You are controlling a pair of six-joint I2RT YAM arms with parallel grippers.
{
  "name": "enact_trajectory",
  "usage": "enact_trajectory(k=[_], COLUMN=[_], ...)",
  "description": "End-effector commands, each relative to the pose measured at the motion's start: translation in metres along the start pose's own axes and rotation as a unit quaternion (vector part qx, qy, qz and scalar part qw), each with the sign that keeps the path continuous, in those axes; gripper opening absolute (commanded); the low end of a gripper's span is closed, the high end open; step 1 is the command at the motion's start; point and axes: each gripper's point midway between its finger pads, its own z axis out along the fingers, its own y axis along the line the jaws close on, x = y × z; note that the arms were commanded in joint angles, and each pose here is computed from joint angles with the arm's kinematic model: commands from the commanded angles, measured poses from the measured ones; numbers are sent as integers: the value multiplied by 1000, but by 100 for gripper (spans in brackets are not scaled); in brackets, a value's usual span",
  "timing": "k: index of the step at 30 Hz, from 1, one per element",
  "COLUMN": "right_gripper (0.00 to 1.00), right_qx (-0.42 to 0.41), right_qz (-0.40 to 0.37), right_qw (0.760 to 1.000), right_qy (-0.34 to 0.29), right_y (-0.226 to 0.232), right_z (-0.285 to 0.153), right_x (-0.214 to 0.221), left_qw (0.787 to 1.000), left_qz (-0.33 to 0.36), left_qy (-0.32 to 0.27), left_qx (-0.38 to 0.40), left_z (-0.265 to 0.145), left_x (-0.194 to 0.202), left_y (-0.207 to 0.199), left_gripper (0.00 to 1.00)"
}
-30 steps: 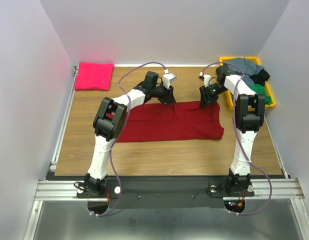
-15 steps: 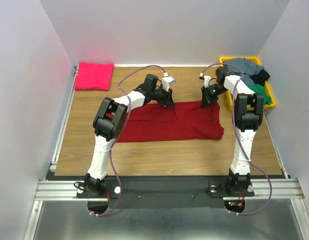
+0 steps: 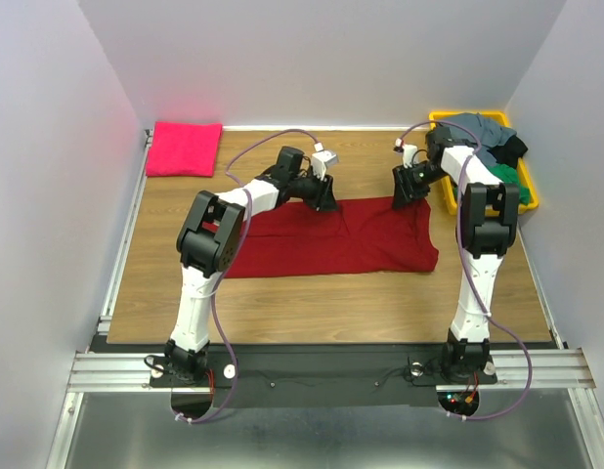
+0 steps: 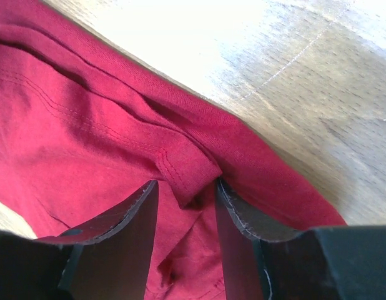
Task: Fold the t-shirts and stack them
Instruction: Fold the tshirt
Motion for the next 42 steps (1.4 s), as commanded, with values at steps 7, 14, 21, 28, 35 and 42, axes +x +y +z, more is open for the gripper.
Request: enact_trajectory(k=[7, 14, 21, 28, 35, 42], right_gripper=[45, 25, 40, 31, 13, 1], right_qx=[-2, -6, 3, 7, 7, 3], right_qz=[7, 8, 7, 5, -3, -19], right_qw=[998, 998, 999, 999, 999, 999], right_qy=[-61, -56, -52, -48, -48, -50], right_y=[-1, -5, -4, -6, -4, 1], right_z=[-14, -7, -10, -10, -13, -19], right_x=[-45, -44, -40, -37, -37, -36], left_qw=[998, 998, 999, 999, 999, 999], left_qz=[31, 30, 28, 24, 23, 30], left_qy=[-49, -45, -41, -31, -33, -43], left_qx=[34, 23, 18, 5, -1, 8], left_z=[1, 3, 7, 17, 25, 27], left_x=[-50, -48, -45, -38, -41, -48], left_y=[-30, -25, -24, -18, -13, -14], left_gripper=[43, 43, 45, 45, 45, 22])
